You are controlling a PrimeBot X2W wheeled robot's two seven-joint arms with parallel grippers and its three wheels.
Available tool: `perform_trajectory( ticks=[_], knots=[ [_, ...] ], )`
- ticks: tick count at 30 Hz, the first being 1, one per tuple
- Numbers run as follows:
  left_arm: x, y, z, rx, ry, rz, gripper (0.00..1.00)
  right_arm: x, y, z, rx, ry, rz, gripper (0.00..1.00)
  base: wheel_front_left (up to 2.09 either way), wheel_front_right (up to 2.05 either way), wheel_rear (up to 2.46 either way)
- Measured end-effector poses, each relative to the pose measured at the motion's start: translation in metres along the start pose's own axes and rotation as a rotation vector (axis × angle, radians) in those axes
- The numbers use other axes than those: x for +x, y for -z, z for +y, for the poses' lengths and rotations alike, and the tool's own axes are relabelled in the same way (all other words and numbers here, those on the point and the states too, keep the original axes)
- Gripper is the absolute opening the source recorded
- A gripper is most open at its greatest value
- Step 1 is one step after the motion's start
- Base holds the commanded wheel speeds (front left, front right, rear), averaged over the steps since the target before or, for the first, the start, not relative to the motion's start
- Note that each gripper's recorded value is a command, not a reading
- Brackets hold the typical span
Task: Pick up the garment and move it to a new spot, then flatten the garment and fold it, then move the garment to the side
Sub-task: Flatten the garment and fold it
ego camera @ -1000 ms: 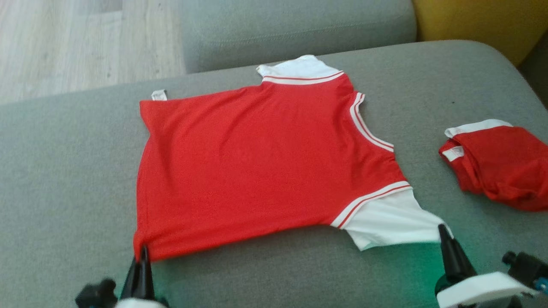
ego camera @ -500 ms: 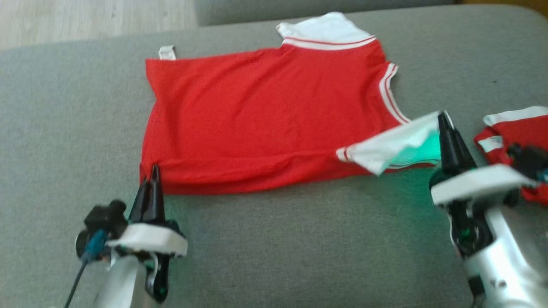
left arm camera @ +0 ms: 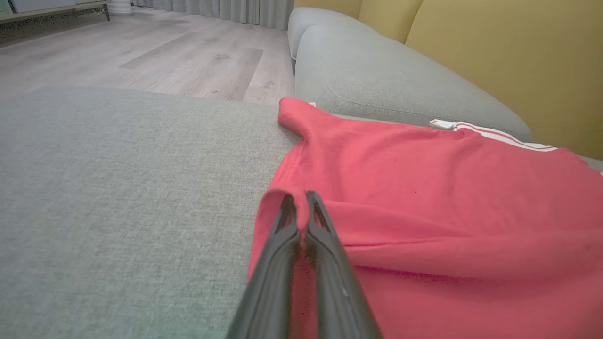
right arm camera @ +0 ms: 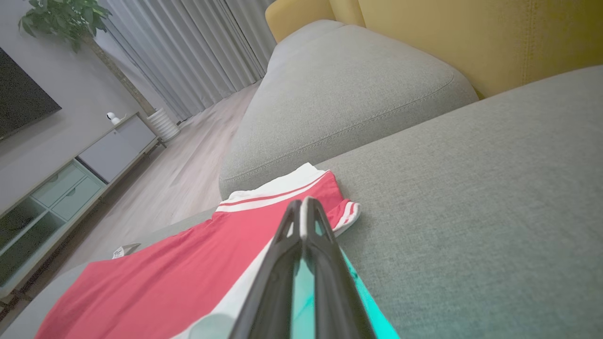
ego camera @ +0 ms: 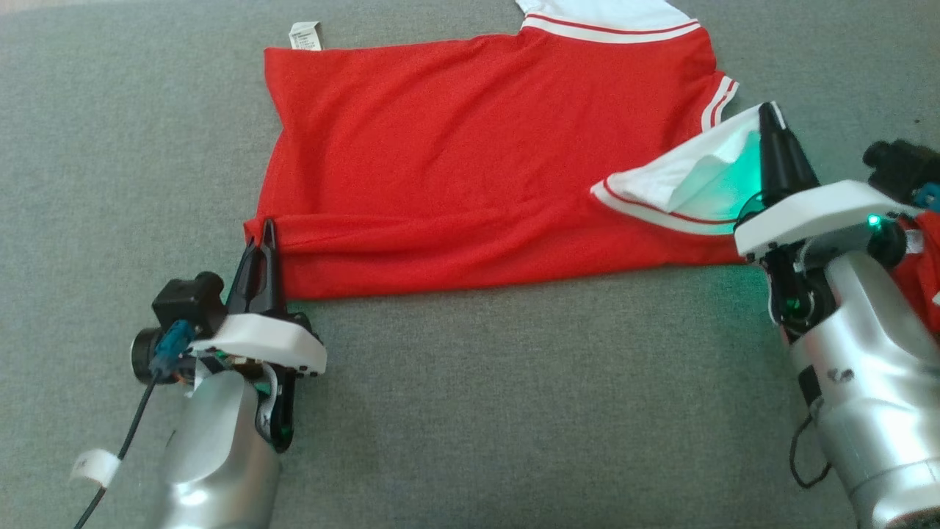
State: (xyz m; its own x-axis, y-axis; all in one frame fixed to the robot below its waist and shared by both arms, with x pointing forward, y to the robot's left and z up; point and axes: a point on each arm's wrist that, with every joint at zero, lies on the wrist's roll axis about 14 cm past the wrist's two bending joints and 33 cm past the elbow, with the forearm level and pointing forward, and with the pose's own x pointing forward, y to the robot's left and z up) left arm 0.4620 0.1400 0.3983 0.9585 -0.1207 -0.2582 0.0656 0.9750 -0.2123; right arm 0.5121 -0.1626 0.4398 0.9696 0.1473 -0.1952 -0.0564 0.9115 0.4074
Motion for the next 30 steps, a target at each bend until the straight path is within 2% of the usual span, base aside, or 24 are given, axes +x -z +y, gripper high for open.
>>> perform_trajectory(
  ticks=[2,3,4,5,6,14,16,21,24,30],
  knots=[
    [0.001,0.003,0.001,0.001,-0.007,0.013,0.0,0.003,-0.002,-0.005,-0.01,0.017,-0.01,0.0,0.0,0.0,0.0],
    [0.002,0.004,0.002,0.001,-0.008,0.015,0.0,0.005,-0.005,-0.007,-0.015,0.024,-0.02,0.59,0.0,0.0,0.0],
    [0.002,0.003,0.003,0.002,-0.015,0.013,0.22,0.006,-0.008,-0.007,-0.018,0.026,-0.029,1.0,0.0,0.0,0.0],
    [0.003,0.002,0.004,0.005,-0.026,0.01,0.85,0.008,-0.01,-0.007,-0.024,0.026,-0.037,1.0,0.0,0.0,0.0],
    [0.003,0.001,0.004,0.01,-0.03,0.009,1.0,0.008,-0.013,-0.006,-0.037,0.024,-0.044,1.0,0.0,0.0,0.0],
    [-0.012,-0.016,0.004,0.054,-0.052,-0.053,1.0,-0.002,-0.05,0.006,-0.261,-0.028,-0.145,1.0,0.0,0.0,0.0],
    [-0.017,-0.013,0.003,0.063,-0.052,-0.051,1.0,-0.006,-0.05,0.008,-0.287,-0.035,-0.152,1.0,0.0,0.0,0.0],
    [-0.046,-0.002,0.002,0.113,-0.063,-0.041,1.0,-0.042,-0.009,0.009,-0.354,-0.039,-0.081,1.0,0.0,0.0,0.0],
    [-0.062,-0.001,0.001,0.128,-0.065,-0.049,1.0,-0.065,0.014,0.008,-0.351,-0.028,-0.038,1.0,0.0,0.0,0.0],
    [-0.099,0.005,0.009,0.119,-0.106,-0.059,1.0,-0.105,0.034,0.003,-0.325,0.005,-0.01,1.0,0.0,0.0,0.0]
  ],
)
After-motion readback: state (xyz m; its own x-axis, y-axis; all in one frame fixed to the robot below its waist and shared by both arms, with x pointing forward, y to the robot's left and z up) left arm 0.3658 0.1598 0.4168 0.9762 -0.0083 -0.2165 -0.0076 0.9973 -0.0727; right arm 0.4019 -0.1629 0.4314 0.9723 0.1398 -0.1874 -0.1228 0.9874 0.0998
